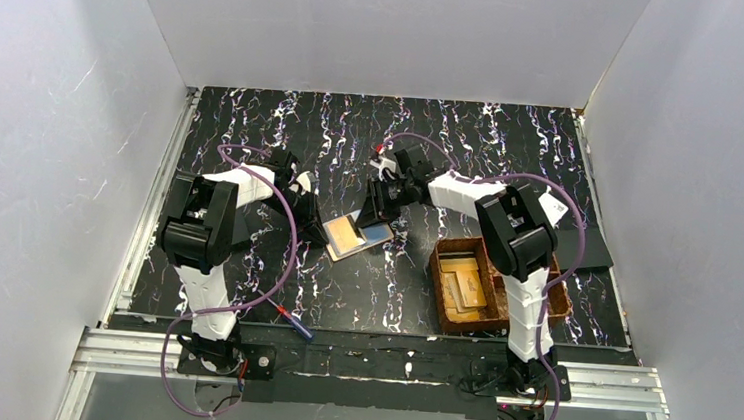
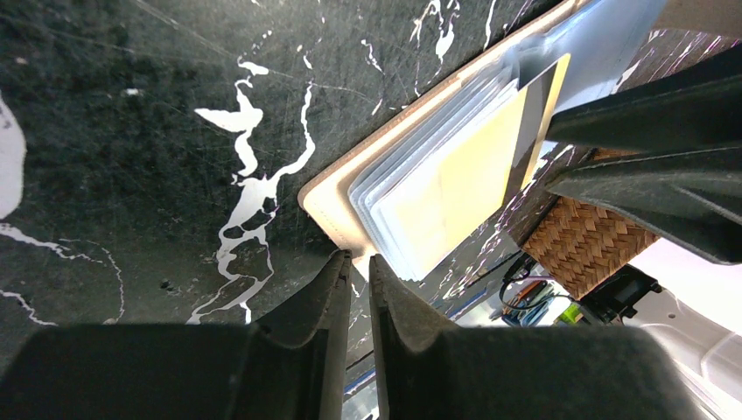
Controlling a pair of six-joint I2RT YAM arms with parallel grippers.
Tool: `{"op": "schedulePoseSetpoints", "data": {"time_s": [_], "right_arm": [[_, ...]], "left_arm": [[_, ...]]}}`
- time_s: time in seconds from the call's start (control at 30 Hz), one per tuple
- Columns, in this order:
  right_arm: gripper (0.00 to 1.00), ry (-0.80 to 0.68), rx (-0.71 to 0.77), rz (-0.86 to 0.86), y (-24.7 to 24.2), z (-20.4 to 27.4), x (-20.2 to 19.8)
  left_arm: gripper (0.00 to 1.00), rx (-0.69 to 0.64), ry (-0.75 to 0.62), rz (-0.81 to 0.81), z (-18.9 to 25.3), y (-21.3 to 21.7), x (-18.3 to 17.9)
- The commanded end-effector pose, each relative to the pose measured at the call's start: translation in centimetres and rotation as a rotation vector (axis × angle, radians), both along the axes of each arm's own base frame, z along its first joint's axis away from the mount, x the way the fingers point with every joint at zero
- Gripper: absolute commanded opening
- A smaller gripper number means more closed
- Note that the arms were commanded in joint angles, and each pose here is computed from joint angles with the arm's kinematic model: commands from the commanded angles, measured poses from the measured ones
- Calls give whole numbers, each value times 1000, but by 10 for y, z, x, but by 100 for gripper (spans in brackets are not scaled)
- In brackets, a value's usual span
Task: Put the credit cards into the card holder
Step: Insert the credit card into the card holder.
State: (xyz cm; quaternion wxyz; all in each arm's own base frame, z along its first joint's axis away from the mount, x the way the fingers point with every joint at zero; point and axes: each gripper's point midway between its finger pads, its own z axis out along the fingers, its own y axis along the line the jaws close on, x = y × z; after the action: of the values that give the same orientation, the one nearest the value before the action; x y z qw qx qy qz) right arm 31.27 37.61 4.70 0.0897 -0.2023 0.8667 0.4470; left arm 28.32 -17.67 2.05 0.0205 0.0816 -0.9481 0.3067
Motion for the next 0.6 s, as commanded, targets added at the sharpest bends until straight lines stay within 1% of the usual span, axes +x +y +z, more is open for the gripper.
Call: {"op": "schedulePoseSetpoints", "data": {"time_s": [0.0,0.13,0.3,0.37,0.47,0.57], "right_arm": [[33,25,84,33,19,9,-11],[32,45,137,33,31,14,-18],[31,45,142,39,36,14,-23],[31,11,108,19,30,16,-17],[38,-39,5,4,10,17,-9],[41,-52,-19,-3,-5,22,-5]], "left_arm": [[12,16,9,-6,-6,4,-4],[12,15,11,-7,-6,4,-4],[12,11,8,-10,-6,3,-4],[12,10,8,-10,-6,3,-4],[11,10,3,-13,-5,3,-5],[11,8,2,-17,-5,3,-5]]}}
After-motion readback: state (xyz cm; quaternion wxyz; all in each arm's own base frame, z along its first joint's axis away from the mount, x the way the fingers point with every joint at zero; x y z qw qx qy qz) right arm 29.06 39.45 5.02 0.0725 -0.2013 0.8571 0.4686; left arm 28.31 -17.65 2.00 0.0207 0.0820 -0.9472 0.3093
